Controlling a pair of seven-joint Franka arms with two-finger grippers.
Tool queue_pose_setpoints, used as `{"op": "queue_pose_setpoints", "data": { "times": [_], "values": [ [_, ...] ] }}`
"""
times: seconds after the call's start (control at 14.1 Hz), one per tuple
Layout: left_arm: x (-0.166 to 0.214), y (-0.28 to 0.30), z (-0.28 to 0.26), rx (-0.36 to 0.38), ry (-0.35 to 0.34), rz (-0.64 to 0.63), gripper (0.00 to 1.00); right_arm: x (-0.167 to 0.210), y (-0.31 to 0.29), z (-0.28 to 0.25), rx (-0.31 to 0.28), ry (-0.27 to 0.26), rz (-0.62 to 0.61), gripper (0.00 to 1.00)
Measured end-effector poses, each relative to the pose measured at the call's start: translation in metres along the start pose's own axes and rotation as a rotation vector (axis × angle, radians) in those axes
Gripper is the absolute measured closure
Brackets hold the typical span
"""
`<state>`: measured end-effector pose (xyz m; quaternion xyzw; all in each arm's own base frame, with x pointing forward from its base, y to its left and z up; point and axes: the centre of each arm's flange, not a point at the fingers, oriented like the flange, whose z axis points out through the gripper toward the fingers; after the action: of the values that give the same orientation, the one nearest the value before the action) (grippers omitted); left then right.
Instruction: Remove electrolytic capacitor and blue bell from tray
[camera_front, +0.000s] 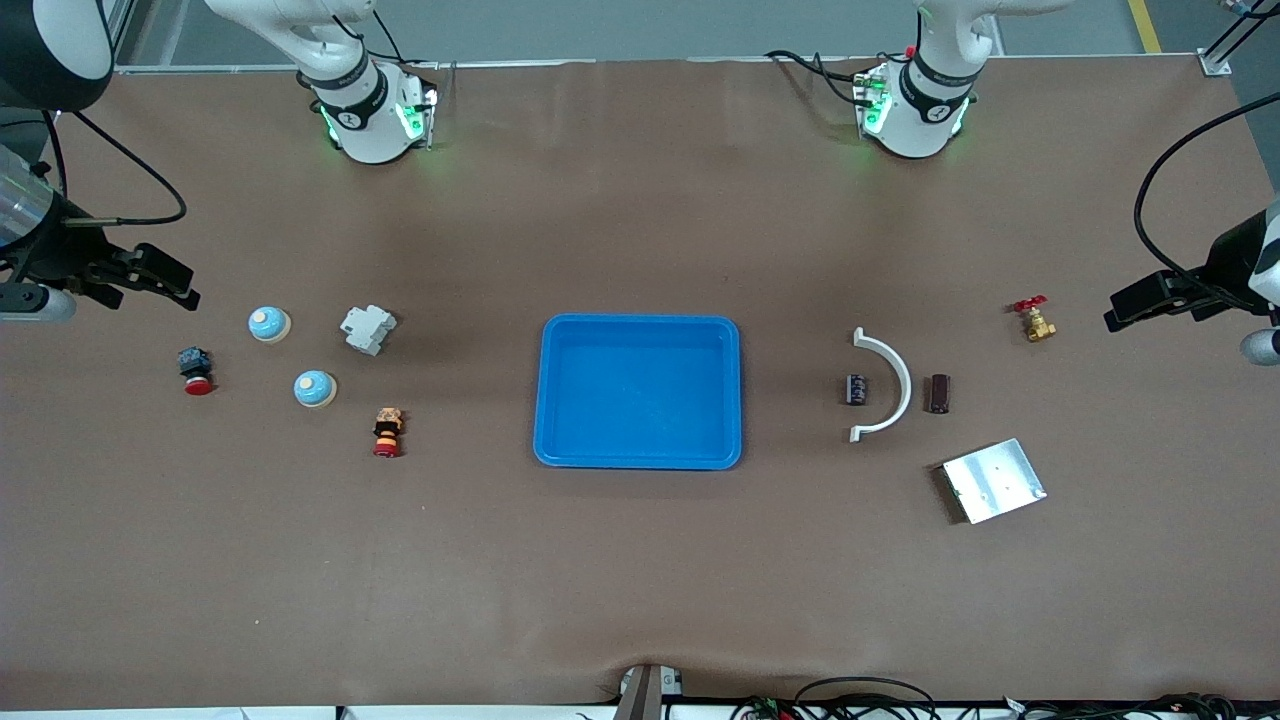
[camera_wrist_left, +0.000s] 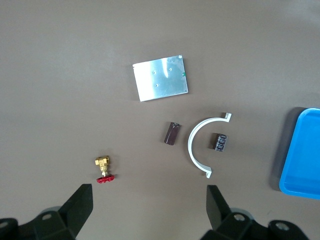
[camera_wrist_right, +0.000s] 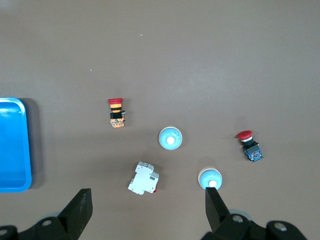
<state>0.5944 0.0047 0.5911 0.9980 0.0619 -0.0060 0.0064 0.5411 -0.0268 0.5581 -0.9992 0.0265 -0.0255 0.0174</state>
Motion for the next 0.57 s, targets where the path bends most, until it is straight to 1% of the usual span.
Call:
{"op": "queue_pose_setpoints", "data": {
  "times": [0.57],
  "values": [
    [-0.0001, 0.0021, -0.0023, -0.001, 0.007, 0.004, 0.00, 0.0000, -0.0001, 0.0000, 0.000, 0.000, 0.000, 0.00]
  ]
}}
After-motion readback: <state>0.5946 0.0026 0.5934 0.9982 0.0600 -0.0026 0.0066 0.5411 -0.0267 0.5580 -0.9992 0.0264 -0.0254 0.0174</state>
